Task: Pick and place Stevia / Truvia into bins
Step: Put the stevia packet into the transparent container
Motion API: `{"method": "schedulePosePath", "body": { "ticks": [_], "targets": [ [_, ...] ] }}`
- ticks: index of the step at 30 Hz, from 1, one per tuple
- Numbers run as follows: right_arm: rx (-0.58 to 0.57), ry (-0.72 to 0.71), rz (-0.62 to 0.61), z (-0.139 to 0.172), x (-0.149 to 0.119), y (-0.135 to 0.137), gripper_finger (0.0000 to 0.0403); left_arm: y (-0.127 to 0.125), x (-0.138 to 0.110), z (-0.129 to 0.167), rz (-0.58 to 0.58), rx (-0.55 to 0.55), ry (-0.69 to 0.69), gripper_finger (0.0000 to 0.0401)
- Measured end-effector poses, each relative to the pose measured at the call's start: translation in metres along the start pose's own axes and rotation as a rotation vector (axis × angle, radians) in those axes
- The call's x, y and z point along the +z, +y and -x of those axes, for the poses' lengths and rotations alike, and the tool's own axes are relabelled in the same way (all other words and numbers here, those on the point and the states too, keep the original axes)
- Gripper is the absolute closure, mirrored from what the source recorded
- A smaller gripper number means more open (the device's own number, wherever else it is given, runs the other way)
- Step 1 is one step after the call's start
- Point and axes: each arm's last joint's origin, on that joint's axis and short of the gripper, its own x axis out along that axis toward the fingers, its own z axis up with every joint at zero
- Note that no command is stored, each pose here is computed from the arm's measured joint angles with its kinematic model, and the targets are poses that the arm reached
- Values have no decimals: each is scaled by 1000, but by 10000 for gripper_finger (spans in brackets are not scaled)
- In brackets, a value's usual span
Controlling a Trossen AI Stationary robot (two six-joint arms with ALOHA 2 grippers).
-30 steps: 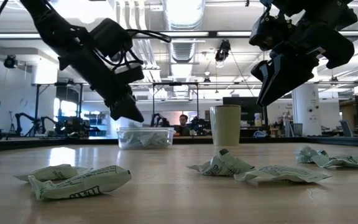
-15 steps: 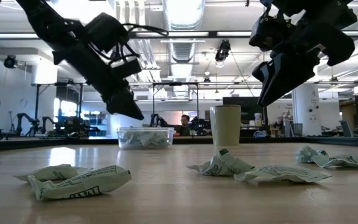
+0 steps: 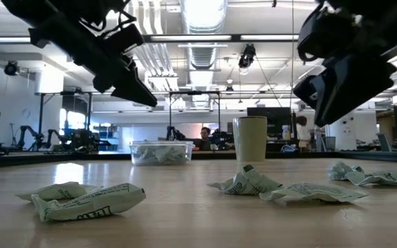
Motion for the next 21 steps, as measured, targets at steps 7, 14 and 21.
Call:
{"method": "schedulePosePath", "body": {
  "ticks": [7, 14, 21],
  "targets": [
    [78, -95, 64, -6, -16, 17, 346, -2, 2, 3, -1, -7, -14, 230],
    [59, -160, 101, -9, -33, 27, 346, -2, 1, 3, -3, -7, -12, 230],
    [15, -173, 120, -14, -38, 32, 346, -2, -3, 3, -7, -6, -3, 230]
  ]
}}
